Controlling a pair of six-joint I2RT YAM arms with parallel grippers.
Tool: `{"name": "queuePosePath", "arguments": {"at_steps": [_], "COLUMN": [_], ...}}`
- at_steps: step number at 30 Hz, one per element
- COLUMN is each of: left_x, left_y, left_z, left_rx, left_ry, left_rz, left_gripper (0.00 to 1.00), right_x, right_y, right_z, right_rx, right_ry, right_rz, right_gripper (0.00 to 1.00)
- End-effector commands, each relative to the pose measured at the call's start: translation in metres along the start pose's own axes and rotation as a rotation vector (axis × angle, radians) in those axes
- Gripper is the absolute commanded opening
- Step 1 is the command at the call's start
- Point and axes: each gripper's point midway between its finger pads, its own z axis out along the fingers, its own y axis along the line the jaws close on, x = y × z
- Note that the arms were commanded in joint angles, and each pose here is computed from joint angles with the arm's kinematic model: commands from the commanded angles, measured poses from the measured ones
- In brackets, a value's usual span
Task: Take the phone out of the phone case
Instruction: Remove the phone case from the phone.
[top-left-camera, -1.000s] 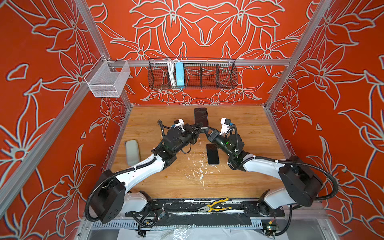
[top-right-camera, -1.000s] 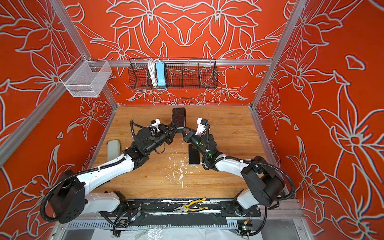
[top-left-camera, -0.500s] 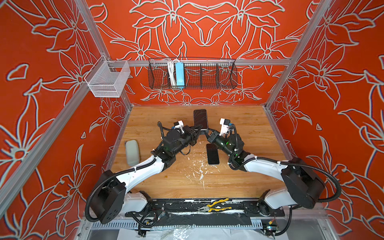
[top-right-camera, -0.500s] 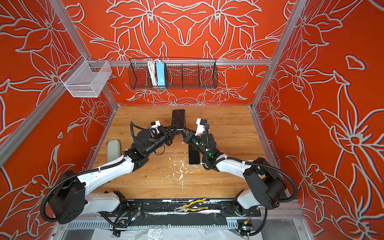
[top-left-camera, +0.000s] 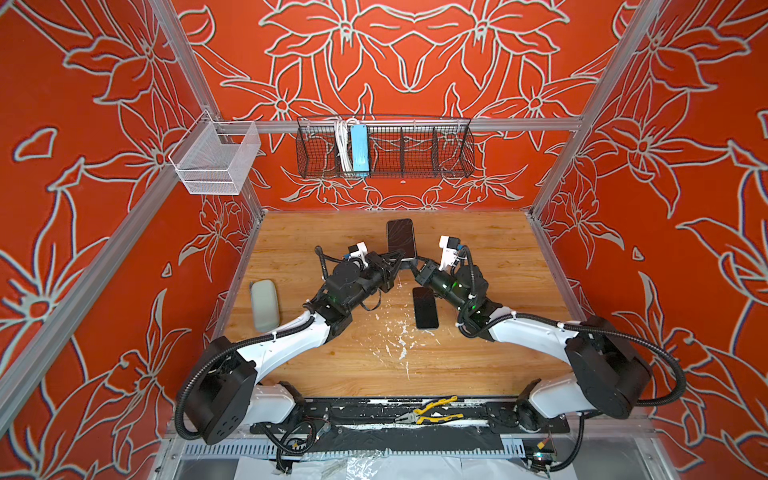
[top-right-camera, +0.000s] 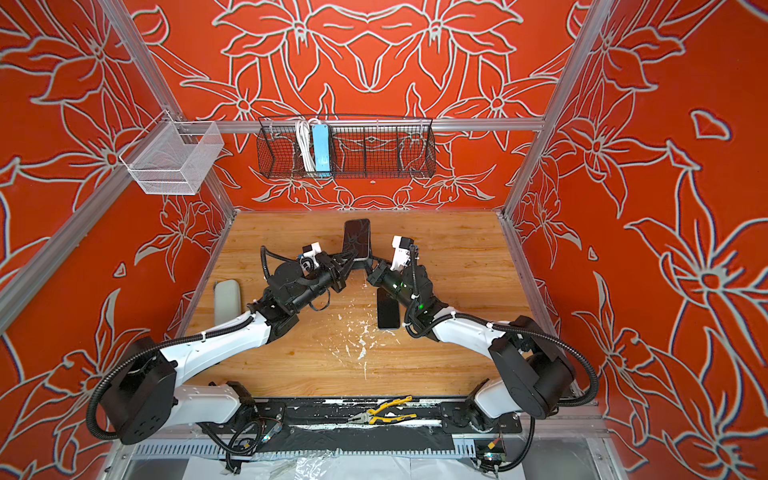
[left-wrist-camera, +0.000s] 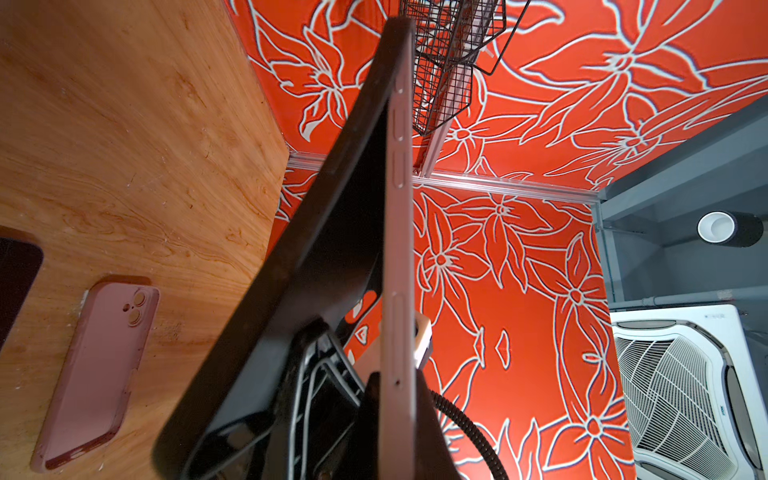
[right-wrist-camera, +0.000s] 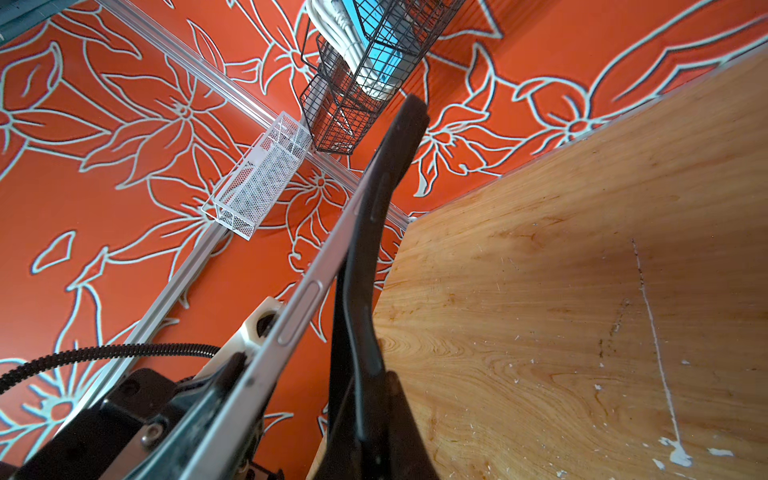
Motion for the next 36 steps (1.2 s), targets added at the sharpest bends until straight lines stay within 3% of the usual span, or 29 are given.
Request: {"name": "queuePosePath", "arguments": {"at_steps": [1,25,36], "left_x": [0.023,0.044,0.04], "left_y": [-0.041,-0.046,-0.049], "left_z": [-0.004,0.001,-0.007], "left_rx": [0.139,0.157,0.166], "left_ry": [0.105,0.235,0.202], "left_rz": [0.041,0.051,0.104], "left_gripper": [0.0,0.0,0.0], "right_x": [-0.019,-0.022,-0.025], "right_y": [-0.005,-0.046,-0.048], "right_z": [0.0,-0.004,-0.019], "right_rx": [0.043,0.22,0.272], "right_ry": [-0.043,-0.093,-0.084], "right_rz": [-0.026,-0.094,-0.156], "right_gripper": [0.04,0.04,0.04]}}
